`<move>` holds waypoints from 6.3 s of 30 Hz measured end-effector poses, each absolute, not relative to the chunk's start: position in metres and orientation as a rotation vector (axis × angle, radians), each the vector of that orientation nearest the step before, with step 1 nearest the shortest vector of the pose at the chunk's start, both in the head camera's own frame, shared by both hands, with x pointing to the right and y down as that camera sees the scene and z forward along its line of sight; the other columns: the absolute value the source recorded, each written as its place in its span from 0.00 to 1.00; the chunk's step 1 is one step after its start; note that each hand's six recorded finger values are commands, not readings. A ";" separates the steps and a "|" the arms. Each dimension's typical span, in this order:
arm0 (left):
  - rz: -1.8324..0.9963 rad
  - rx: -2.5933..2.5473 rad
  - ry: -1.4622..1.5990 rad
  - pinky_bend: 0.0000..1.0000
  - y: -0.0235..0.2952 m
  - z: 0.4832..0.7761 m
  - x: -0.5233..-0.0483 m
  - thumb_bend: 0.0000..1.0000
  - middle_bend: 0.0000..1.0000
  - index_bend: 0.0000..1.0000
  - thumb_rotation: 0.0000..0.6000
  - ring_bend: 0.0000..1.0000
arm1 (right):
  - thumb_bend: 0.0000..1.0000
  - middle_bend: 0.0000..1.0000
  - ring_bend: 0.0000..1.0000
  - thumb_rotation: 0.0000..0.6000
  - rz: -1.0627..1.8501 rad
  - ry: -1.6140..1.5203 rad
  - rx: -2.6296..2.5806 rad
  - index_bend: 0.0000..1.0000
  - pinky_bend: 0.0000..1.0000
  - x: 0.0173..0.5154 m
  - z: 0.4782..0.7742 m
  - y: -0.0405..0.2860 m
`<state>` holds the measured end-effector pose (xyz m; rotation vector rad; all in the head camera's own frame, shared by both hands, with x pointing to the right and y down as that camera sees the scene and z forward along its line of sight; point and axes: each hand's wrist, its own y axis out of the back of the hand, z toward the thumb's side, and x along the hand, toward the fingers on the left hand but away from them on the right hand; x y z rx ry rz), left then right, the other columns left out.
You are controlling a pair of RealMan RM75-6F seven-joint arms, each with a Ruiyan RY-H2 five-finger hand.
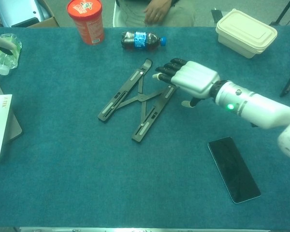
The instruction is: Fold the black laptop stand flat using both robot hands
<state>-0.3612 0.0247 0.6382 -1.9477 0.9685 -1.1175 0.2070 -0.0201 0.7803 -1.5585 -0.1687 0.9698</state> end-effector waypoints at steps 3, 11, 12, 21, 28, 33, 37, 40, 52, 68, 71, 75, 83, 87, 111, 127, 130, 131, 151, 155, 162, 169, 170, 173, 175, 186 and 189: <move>-1.114 -1.944 0.975 0.03 0.028 0.634 -0.366 0.36 0.23 0.19 1.00 0.12 | 0.20 0.00 0.00 1.00 0.961 -0.163 -1.540 0.00 0.00 0.197 0.786 -0.022; -1.113 -1.930 0.995 0.03 0.032 0.628 -0.375 0.36 0.23 0.19 1.00 0.12 | 0.20 0.00 0.00 1.00 0.942 -0.169 -1.524 0.00 0.00 0.169 0.797 -0.029; -1.113 -1.929 0.999 0.03 0.032 0.628 -0.376 0.36 0.23 0.19 1.00 0.12 | 0.20 0.00 0.00 1.00 0.940 -0.170 -1.529 0.00 0.00 0.165 0.797 -0.030; -1.121 -1.920 1.019 0.03 0.036 0.625 -0.384 0.36 0.23 0.19 1.00 0.12 | 0.20 0.00 0.00 1.00 0.906 -0.168 -1.539 0.00 0.00 0.135 0.796 -0.032; -1.126 -1.942 1.018 0.03 0.034 0.627 -0.382 0.36 0.23 0.19 1.00 0.12 | 0.20 0.00 0.00 1.00 0.884 -0.184 -1.583 0.00 0.00 0.129 0.787 -0.027; -1.113 -2.014 1.021 0.03 0.024 0.632 -0.371 0.36 0.24 0.20 0.98 0.12 | 0.20 0.00 0.00 1.00 0.872 -0.216 -1.604 0.00 0.00 0.141 0.771 -0.029; -1.121 -2.083 0.996 0.03 0.013 0.643 -0.357 0.36 0.25 0.25 0.67 0.12 | 0.20 0.00 0.00 1.00 0.868 -0.244 -1.618 0.00 0.00 0.157 0.754 -0.028; -1.136 -2.127 0.968 0.03 0.004 0.654 -0.346 0.36 0.25 0.27 0.35 0.12 | 0.20 0.00 0.00 1.00 0.871 -0.268 -1.610 0.00 0.00 0.174 0.740 -0.030; -1.240 -2.220 0.822 0.01 -0.014 0.698 -0.307 0.28 0.20 0.31 0.00 0.06 | 0.20 0.00 0.00 1.00 0.910 -0.369 -1.589 0.00 0.00 0.233 0.708 -0.029; -1.404 -2.097 0.650 0.00 -0.003 0.739 -0.303 0.25 0.11 0.33 0.48 0.00 | 0.20 0.00 0.00 1.00 0.930 -0.317 -1.613 0.00 0.00 0.232 0.739 -0.024; -1.396 -2.057 0.604 0.00 -0.001 0.741 -0.300 0.25 0.11 0.32 0.98 0.00 | 0.20 0.00 0.00 1.00 0.918 -0.311 -1.619 0.00 0.00 0.225 0.741 -0.025; -1.362 -1.969 0.557 0.00 -0.004 0.739 -0.298 0.25 0.11 0.27 1.00 0.00 | 0.20 0.00 0.00 1.00 0.903 -0.301 -1.620 0.00 0.00 0.218 0.741 -0.025; -1.250 -1.783 0.536 0.00 -0.021 0.737 -0.292 0.25 0.08 0.07 1.00 0.00 | 0.13 0.00 0.00 1.00 0.885 -0.305 -1.611 0.00 0.00 0.212 0.737 -0.025; -1.210 -1.763 0.535 0.00 -0.024 0.744 -0.288 0.25 0.04 0.01 1.00 0.00 | 0.13 0.00 0.00 1.00 0.898 -0.310 -1.602 0.00 0.00 0.211 0.736 -0.026; -1.308 -1.978 0.482 0.00 0.006 0.756 -0.257 0.25 0.07 0.33 0.34 0.00 | 0.13 0.00 0.00 1.00 0.901 -0.477 -1.659 0.00 0.00 0.228 0.698 -0.054; -1.343 -2.009 0.447 0.00 0.018 0.763 -0.229 0.25 0.07 0.33 0.19 0.00 | 0.13 0.00 0.00 1.00 0.900 -0.500 -1.694 0.00 0.00 0.245 0.696 -0.053; -1.353 -2.005 0.455 0.00 0.018 0.767 -0.226 0.25 0.07 0.33 0.19 0.00 | 0.13 0.00 0.00 1.00 0.903 -0.506 -1.699 0.00 0.00 0.248 0.696 -0.053; -1.356 -2.007 0.460 0.00 0.018 0.767 -0.226 0.25 0.07 0.33 0.20 0.00 | 0.13 0.00 0.00 1.00 0.903 -0.510 -1.698 0.00 0.00 0.250 0.696 -0.053; -1.346 -2.193 0.434 0.00 0.057 0.755 -0.199 0.25 0.07 0.33 0.15 0.00 | 0.13 0.00 0.00 1.00 0.895 -0.538 -1.717 0.00 0.00 0.259 0.694 -0.055; -1.317 -2.262 0.412 0.00 0.071 0.745 -0.189 0.25 0.07 0.33 0.15 0.00 | 0.13 0.00 0.00 1.00 0.898 -0.542 -1.723 0.00 0.00 0.261 0.694 -0.055; -1.260 -2.245 0.430 0.00 0.070 0.728 -0.191 0.25 0.08 0.31 0.46 0.00 | 0.13 0.00 0.00 1.00 0.893 -0.522 -1.731 0.00 0.00 0.258 0.697 -0.053; -1.308 -2.085 0.525 0.00 0.039 0.731 -0.231 0.25 0.08 0.31 0.51 0.00 | 0.13 0.00 0.00 1.00 0.884 -0.513 -1.737 0.00 0.00 0.253 0.698 -0.051; -1.317 -2.090 0.536 0.00 0.038 0.732 -0.233 0.25 0.08 0.31 0.51 0.00 | 0.13 0.00 0.00 1.00 0.884 -0.513 -1.739 0.00 0.00 0.253 0.698 -0.050; -1.344 -2.106 0.565 0.00 0.036 0.738 -0.239 0.25 0.08 0.31 0.51 0.00 | 0.13 0.00 0.00 1.00 0.884 -0.512 -1.738 0.00 0.00 0.252 0.698 -0.050; -1.346 -2.123 0.569 0.00 0.038 0.742 -0.237 0.25 0.08 0.31 0.50 0.00 | 0.13 0.00 0.00 1.00 0.884 -0.513 -1.737 0.00 0.00 0.252 0.698 -0.051; -1.313 -2.180 0.531 0.00 0.053 0.751 -0.212 0.25 0.08 0.31 0.35 0.00 | 0.13 0.00 0.00 1.00 0.888 -0.528 -1.756 0.00 0.00 0.255 0.698 -0.050; -1.301 -2.176 0.509 0.00 0.056 0.755 -0.205 0.25 0.08 0.31 0.35 0.00 | 0.13 0.00 0.00 1.00 0.891 -0.535 -1.764 0.00 0.00 0.258 0.698 -0.051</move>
